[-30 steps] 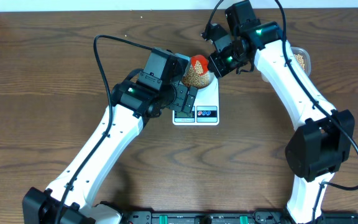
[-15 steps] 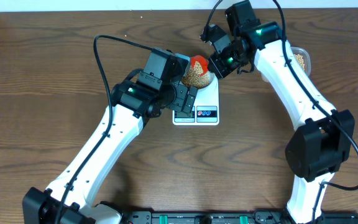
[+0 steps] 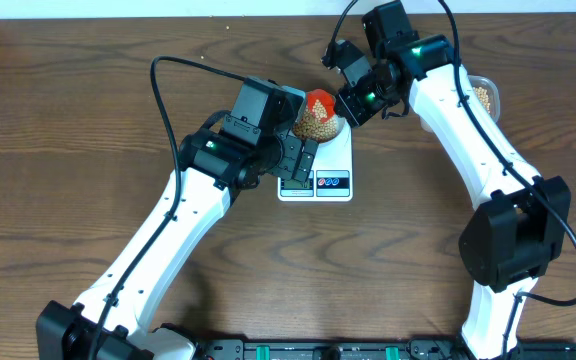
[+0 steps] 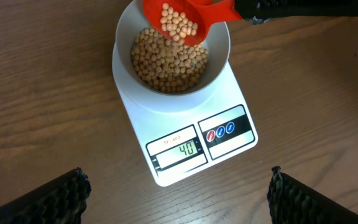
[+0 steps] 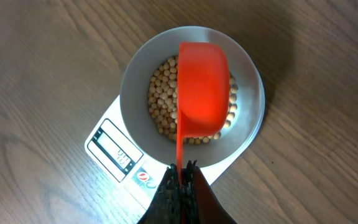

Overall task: Scoop item into bowl and weigh 50g on scale
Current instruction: 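Hold red scoop tilted over bowl and shake beans out gradually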

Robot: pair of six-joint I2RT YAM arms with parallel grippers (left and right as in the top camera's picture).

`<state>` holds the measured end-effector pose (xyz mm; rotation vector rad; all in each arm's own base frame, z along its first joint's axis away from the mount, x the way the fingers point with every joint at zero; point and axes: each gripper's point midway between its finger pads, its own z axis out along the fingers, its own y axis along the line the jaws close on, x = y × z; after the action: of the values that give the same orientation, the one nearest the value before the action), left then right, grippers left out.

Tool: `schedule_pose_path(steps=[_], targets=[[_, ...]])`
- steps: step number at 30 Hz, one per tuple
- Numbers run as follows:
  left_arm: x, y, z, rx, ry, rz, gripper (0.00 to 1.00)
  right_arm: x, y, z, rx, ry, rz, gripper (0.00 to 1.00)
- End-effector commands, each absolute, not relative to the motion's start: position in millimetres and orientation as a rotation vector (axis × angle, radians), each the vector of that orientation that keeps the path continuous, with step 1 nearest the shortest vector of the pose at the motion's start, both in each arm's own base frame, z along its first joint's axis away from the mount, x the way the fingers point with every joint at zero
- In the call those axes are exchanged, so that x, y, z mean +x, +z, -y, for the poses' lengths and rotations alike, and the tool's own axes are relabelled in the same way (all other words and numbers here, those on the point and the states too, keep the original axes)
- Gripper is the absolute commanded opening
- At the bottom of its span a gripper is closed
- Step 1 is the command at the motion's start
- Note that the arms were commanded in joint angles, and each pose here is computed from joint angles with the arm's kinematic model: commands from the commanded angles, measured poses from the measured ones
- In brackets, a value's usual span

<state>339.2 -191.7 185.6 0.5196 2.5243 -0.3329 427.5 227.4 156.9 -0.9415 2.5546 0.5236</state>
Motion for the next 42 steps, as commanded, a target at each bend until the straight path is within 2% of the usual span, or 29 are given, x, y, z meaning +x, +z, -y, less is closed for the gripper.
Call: schedule_pose_path(steps=[1, 7, 42], targets=[[338.1, 189.9, 190.3, 0.513, -0.337, -2.516, 0.94, 424.7, 183.6, -232.3, -0.965, 0.538, -2.485, 0.01], [338.1, 189.9, 190.3, 0.513, -0.337, -2.516, 0.94, 418.1, 187.2, -240.3, -0.979, 0.629, -2.471, 0.01], [338.1, 189.9, 190.3, 0.513, -0.337, -2.516, 0.94, 421.9, 185.3, -236.3, -1.076, 0.552, -2.419, 0.01]])
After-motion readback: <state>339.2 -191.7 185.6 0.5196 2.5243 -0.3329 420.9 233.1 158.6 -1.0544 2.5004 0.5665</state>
